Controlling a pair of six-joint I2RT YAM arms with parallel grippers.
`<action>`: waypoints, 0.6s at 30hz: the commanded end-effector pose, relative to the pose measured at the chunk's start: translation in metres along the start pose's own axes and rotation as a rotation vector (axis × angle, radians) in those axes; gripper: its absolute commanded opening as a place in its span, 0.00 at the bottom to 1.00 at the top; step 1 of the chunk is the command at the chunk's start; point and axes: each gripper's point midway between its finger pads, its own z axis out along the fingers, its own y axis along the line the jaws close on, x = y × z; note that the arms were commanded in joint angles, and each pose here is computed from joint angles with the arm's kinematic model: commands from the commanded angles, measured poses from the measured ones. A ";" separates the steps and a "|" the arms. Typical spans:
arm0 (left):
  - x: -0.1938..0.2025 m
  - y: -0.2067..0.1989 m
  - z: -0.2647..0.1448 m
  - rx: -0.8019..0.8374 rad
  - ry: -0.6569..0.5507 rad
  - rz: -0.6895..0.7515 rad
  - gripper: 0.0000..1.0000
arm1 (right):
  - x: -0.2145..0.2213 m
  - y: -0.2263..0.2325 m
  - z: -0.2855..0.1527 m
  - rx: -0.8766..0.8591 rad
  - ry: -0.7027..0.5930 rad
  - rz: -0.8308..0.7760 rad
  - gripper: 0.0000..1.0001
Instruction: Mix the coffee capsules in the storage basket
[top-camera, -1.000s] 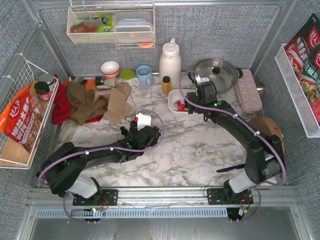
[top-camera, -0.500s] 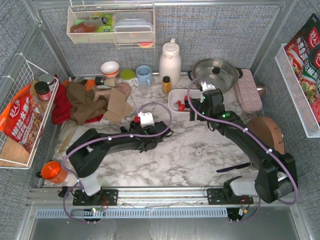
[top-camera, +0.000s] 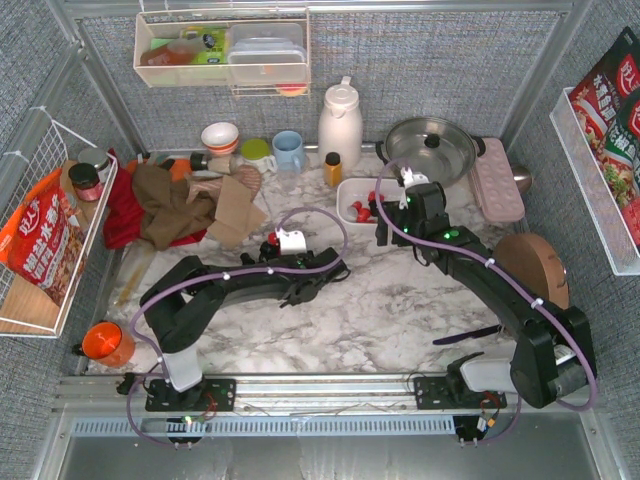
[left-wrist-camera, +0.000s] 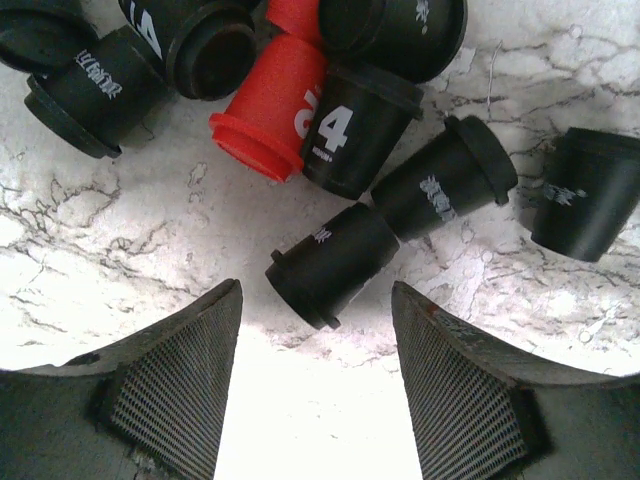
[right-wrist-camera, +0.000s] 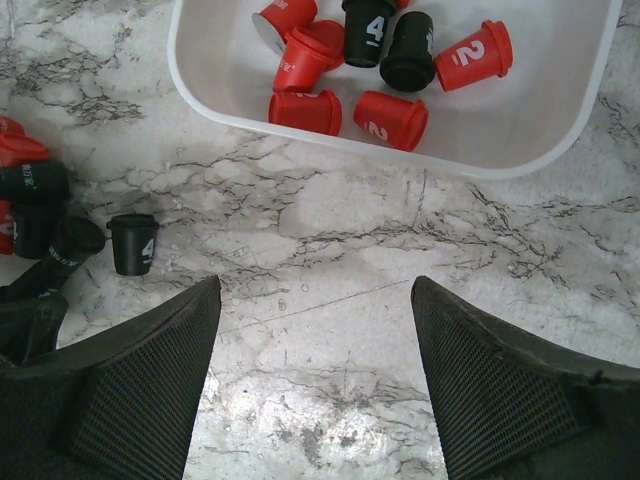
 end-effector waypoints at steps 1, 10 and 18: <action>0.003 0.008 -0.002 -0.028 0.003 0.012 0.71 | -0.006 0.005 0.000 -0.025 -0.025 0.012 0.81; -0.015 -0.013 -0.005 0.121 -0.072 0.176 0.72 | -0.003 0.010 0.001 -0.052 -0.007 0.014 0.81; 0.006 -0.026 0.003 0.283 0.025 0.345 0.73 | -0.001 0.012 0.002 -0.062 0.005 0.012 0.81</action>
